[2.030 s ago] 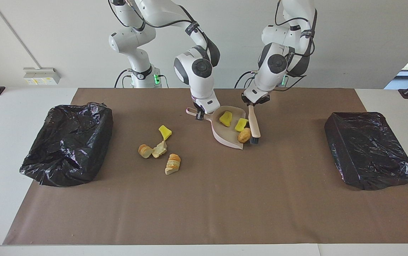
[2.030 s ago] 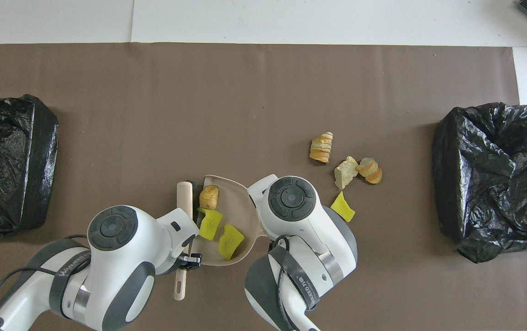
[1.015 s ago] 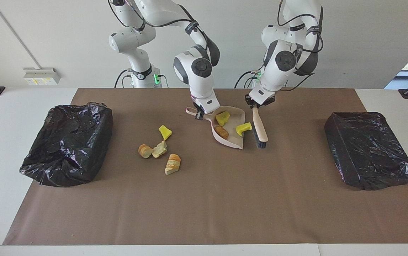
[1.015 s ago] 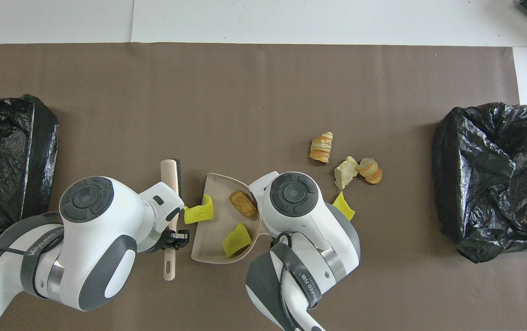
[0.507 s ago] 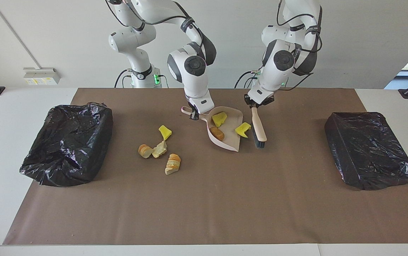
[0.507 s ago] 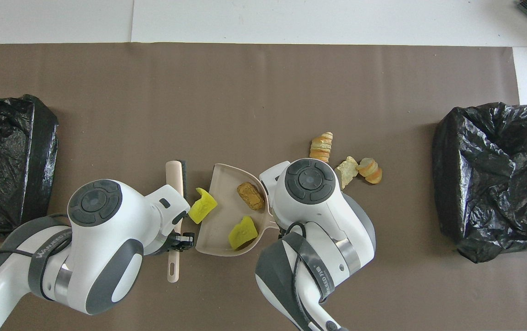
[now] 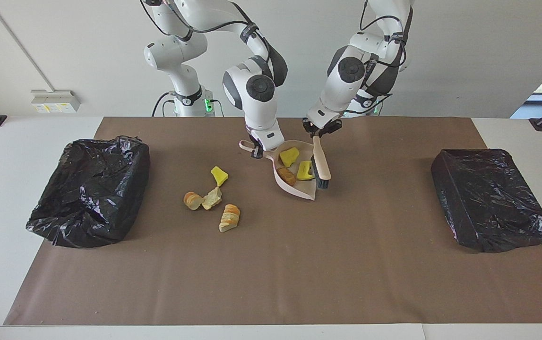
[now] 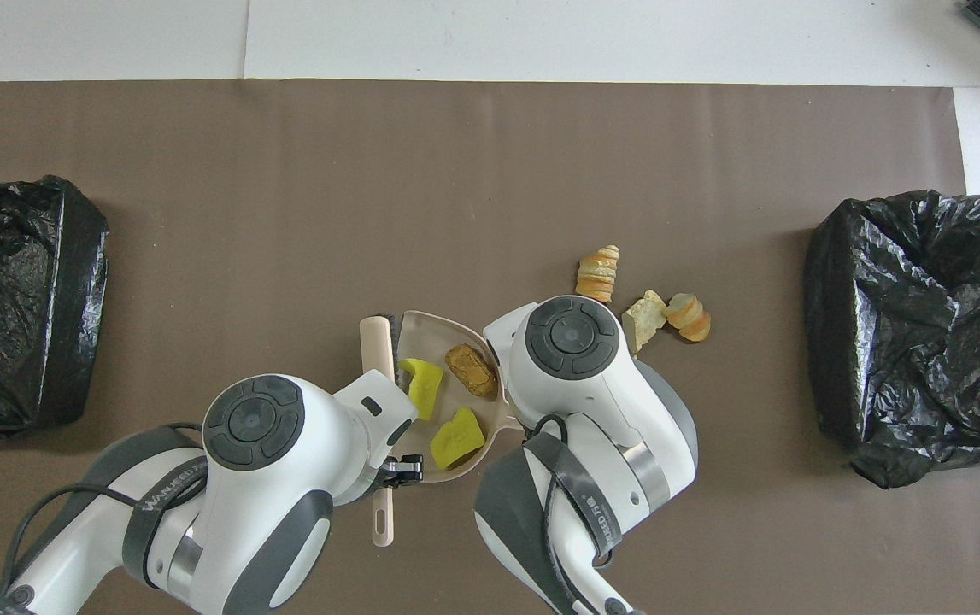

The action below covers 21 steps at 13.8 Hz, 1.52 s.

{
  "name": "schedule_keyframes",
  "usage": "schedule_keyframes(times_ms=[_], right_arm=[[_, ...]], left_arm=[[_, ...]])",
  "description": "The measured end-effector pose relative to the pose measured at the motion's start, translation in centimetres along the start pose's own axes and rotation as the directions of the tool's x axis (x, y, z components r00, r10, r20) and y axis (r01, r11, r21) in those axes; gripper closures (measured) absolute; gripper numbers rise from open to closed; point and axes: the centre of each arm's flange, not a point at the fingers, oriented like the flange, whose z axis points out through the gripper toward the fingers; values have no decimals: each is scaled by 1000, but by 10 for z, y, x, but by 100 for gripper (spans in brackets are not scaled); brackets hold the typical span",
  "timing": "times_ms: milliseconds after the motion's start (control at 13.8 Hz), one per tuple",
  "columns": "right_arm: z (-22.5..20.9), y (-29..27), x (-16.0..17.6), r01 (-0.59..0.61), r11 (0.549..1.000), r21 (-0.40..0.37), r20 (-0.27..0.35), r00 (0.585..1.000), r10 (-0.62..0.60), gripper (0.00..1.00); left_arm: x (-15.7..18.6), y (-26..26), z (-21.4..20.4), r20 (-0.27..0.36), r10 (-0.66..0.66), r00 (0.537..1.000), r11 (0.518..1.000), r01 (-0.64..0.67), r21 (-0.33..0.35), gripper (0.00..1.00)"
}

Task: Sweep and dump trash in bin
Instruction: 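Carry the loaded dustpan with the right gripper over the nearby black bin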

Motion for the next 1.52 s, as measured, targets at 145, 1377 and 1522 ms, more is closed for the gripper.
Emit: schedule_keyframes(times_ms=[145,1377,1522], right_arm=[[0,0,0,0,1000,0,0,1000,0,68],[-71,48,-95,-24,1000,0,-42,999,23,68],[-99,61,-128,-66,997,-36,-74,995,64,68]], left_arm=[[-10,6,-9,32,-51,998,998,52,-25,74],[-64,-11,18,111,-178,978,980,166,108,74],[-76,0,29,113,-153,982,982,139,125,74]])
